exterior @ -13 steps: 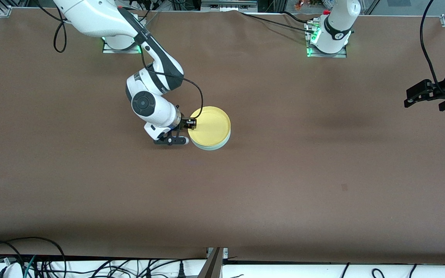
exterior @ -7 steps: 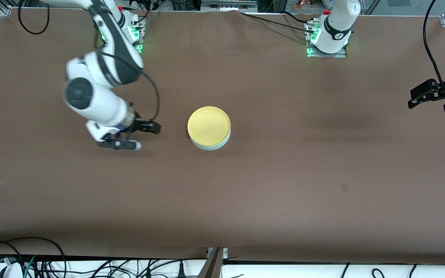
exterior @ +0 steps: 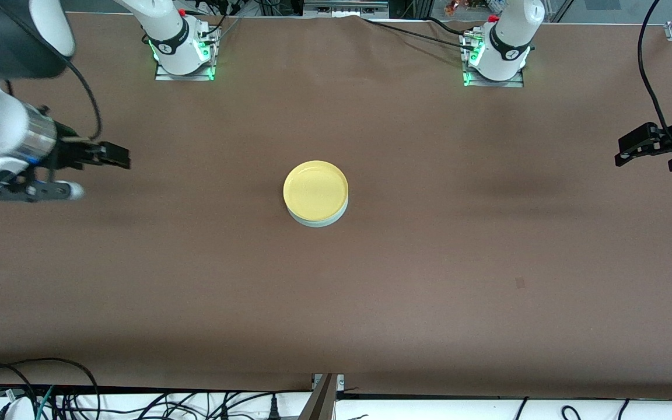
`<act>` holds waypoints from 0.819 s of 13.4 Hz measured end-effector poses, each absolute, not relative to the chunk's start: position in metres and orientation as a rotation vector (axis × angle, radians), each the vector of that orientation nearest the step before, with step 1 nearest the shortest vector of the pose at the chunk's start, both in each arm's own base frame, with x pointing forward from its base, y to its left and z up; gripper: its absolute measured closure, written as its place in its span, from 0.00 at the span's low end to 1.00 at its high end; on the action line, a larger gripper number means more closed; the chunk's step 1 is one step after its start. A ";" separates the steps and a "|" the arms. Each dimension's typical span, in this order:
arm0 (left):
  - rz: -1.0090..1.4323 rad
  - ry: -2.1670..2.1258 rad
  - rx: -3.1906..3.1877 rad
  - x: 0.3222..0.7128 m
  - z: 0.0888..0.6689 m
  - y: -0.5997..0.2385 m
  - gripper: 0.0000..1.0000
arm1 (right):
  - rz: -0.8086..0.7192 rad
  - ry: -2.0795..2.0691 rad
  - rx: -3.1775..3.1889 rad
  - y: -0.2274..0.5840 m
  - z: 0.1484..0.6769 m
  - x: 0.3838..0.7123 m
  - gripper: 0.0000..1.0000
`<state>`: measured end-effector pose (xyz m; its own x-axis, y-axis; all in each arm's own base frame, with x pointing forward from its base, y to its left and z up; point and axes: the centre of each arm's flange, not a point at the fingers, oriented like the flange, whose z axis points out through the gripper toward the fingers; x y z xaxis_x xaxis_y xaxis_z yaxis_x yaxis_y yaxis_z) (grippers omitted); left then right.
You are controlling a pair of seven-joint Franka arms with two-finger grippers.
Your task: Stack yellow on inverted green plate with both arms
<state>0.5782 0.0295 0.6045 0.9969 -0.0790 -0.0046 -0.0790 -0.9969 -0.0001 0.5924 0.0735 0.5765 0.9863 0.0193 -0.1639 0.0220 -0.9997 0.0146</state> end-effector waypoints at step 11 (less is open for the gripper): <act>0.016 0.127 -3.139 0.580 0.601 0.029 0.00 | -0.035 -0.067 3.086 0.011 0.591 0.544 0.00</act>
